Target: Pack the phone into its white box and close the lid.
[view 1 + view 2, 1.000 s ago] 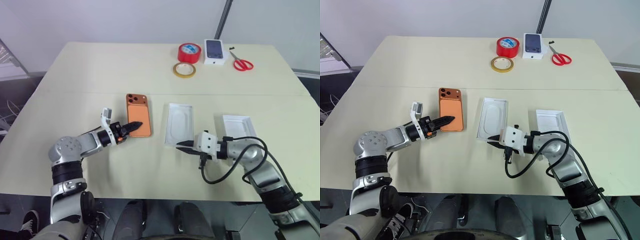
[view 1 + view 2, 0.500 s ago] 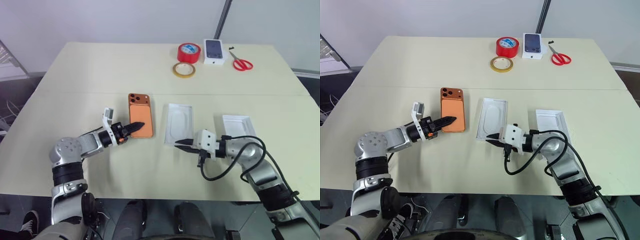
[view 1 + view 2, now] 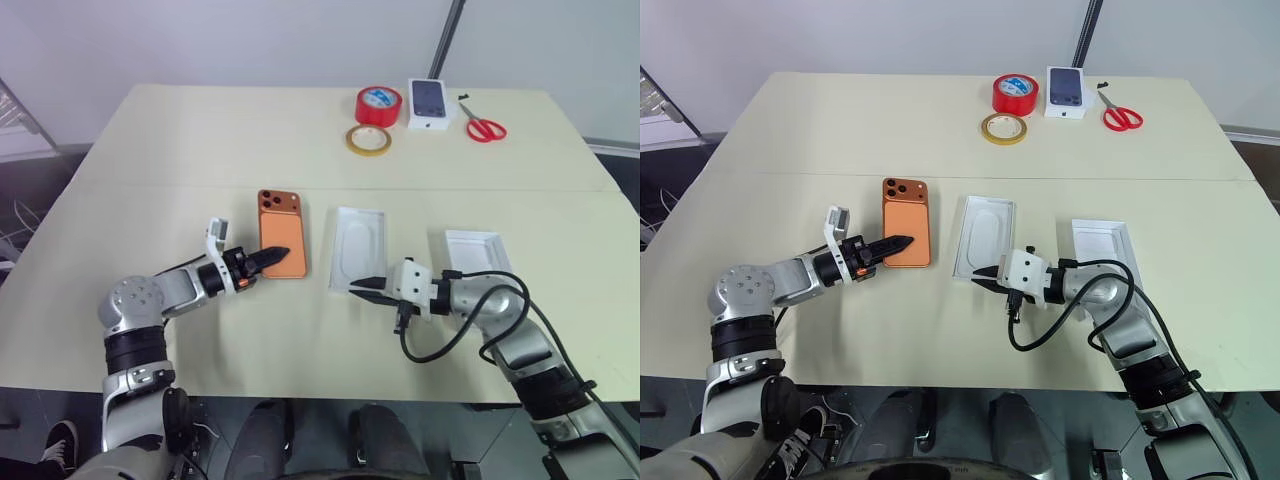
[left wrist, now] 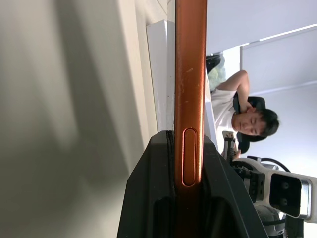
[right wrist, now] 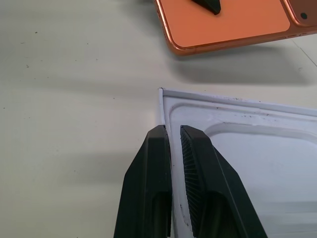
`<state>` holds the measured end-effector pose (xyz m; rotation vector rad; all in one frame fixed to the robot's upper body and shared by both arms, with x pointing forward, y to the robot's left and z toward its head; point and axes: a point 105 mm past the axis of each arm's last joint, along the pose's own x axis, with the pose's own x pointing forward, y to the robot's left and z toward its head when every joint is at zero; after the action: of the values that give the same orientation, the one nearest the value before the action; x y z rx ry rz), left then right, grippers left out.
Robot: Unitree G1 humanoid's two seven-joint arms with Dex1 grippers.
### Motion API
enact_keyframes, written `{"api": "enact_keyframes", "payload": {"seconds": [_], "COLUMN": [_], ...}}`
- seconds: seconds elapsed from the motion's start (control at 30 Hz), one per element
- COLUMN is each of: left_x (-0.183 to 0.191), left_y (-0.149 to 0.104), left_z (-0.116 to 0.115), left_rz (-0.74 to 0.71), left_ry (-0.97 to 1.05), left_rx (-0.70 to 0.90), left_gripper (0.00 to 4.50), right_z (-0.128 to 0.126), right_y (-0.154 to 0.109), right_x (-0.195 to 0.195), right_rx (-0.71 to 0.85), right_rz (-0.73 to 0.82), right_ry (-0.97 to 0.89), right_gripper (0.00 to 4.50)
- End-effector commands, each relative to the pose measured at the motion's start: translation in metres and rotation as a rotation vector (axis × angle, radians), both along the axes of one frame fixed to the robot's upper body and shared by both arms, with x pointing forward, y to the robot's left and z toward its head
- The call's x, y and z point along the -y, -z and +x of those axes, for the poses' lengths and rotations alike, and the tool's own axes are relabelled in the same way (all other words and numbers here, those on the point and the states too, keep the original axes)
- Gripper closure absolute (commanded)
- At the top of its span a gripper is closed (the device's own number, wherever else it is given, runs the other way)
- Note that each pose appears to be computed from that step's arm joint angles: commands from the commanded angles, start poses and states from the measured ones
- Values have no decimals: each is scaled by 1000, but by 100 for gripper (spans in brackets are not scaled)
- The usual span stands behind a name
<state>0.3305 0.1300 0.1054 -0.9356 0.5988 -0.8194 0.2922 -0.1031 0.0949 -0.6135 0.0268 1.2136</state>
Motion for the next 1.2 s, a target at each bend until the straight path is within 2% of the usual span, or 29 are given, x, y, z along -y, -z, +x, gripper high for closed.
{"api": "enact_keyframes", "payload": {"seconds": [0.03,0.27,0.83,0.97,1.07,1.2], "left_x": [4,6,12,14,13,13], "left_y": [-17,-17,-14,-12,-12,-12], "left_z": [0,-1,-5,-6,-6,-7], "left_rz": [-27,-28,-32,-20,-21,-23], "left_ry": [20,26,44,50,50,52], "left_rx": [70,70,61,61,57,56], "left_gripper": [450,450,450,450,450,450], "right_z": [2,0,4,6,3,-1], "right_y": [1,5,-9,-20,-21,-23], "right_x": [2,4,5,1,0,-1], "right_rx": [-9,-71,-204,-200,-200,-173], "right_rz": [-8,3,104,169,174,168], "right_ry": [12,28,62,61,47,26], "right_gripper": [399,399,399,399,323,128]}}
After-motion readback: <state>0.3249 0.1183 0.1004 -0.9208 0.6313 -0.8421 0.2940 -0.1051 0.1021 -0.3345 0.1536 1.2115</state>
